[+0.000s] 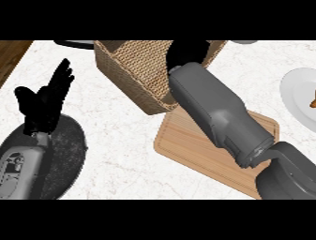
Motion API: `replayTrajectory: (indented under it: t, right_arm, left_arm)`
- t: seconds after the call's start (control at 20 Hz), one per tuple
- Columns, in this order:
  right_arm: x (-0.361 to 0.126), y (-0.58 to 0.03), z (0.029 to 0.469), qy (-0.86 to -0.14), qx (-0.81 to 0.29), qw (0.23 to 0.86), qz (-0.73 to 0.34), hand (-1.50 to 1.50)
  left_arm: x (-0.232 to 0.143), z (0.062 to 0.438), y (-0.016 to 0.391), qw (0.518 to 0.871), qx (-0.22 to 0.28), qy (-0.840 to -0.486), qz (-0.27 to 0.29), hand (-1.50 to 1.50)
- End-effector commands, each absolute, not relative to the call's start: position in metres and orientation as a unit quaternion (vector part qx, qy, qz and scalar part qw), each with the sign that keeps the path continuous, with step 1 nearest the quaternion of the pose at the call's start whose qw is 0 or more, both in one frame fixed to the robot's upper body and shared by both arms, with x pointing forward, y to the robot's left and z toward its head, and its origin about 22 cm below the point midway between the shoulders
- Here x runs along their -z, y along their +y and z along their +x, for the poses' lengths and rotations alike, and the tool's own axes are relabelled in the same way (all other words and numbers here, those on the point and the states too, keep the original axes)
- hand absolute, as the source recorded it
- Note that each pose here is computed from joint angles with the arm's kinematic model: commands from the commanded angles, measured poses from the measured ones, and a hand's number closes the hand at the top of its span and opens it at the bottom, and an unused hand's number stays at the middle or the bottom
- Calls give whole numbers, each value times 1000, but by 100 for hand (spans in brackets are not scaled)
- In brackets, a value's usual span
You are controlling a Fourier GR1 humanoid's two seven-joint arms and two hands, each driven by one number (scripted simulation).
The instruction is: Pick the tomato from the cutting board and place it in the basket
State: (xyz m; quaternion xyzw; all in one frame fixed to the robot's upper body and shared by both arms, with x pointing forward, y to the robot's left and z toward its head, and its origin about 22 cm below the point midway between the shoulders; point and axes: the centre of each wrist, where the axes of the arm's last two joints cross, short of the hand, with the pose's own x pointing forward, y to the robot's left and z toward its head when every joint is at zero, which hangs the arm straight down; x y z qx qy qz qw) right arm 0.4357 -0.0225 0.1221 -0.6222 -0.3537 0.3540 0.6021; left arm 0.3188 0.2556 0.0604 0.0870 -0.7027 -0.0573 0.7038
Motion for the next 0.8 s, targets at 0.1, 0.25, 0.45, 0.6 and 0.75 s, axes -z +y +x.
replayTrajectory:
  t: [0.1, 0.25, 0.45, 0.6, 0.75]
  right_arm:
    - [-99, -29, 430, -320, -330, 635, -621, 150]
    - [-98, -30, 430, -297, -325, 667, -601, 150]
    - [-102, -31, 433, -269, -312, 683, -603, 150]
    - [-104, -34, 436, -268, -284, 692, -607, 150]
    - [-113, -22, 431, -315, -256, 684, -606, -150]
  left_arm:
    - [-65, 323, 250, 702, 55, -705, 88, 0]
    - [-62, 315, 252, 703, 57, -703, 89, 0]
    - [-53, 319, 254, 707, 55, -699, 99, 0]
    - [-67, 323, 259, 706, 53, -701, 88, 0]
    - [-54, 318, 244, 706, 53, -701, 87, 0]
